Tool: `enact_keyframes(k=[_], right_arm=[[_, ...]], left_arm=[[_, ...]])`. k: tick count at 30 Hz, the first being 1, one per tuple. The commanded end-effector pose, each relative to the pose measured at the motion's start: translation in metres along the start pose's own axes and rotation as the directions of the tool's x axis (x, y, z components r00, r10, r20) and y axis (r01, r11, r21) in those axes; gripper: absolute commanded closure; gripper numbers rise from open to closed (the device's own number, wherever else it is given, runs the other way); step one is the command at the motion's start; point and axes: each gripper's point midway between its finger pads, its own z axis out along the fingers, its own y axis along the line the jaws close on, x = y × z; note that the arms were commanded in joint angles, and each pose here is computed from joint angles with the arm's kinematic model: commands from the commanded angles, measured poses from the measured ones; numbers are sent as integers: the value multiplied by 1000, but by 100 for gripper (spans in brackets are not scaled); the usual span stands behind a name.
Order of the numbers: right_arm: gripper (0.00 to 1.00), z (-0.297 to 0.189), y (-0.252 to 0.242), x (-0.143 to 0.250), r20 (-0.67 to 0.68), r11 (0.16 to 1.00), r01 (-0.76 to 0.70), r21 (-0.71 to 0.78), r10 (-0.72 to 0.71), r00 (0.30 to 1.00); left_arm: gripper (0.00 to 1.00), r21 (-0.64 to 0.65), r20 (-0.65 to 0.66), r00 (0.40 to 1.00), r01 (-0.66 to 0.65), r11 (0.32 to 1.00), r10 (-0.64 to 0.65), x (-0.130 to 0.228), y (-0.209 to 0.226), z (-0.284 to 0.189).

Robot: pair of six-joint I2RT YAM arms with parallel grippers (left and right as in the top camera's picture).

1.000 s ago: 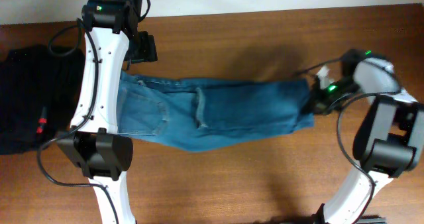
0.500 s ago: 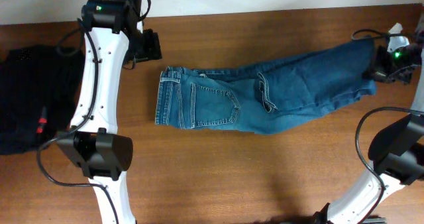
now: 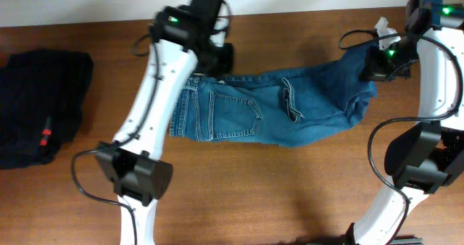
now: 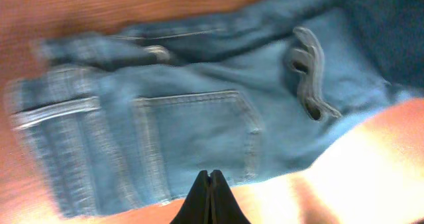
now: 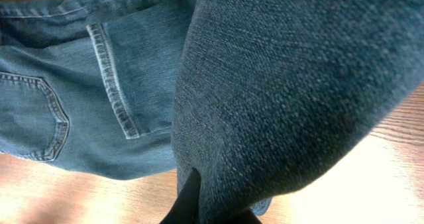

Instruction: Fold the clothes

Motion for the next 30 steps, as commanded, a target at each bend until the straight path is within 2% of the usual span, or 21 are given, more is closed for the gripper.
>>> enact_keyframes(k=[1, 5, 14, 20, 30], right_arm=[[96, -10, 5, -3, 32, 1000, 1, -11, -1, 999], [96, -12, 1, -3, 33, 1000, -14, -11, 15, 999], [96, -11, 2, -3, 34, 1000, -12, -10, 13, 999], [96, -11, 2, -2, 31, 1000, -13, -11, 13, 999], [96, -11, 2, -2, 29, 1000, -14, -11, 14, 999]], left_arm=[[99, 56, -29, 997, -70, 996, 71, 15, -43, 20], [99, 90, -36, 994, -104, 990, 108, 31, -83, 53], [99, 194, -40, 987, -148, 970, 159, 72, -141, 124], [99, 205, -49, 987, -141, 969, 154, 93, -146, 156], [99, 195, -82, 986, -123, 973, 142, 129, -126, 203]])
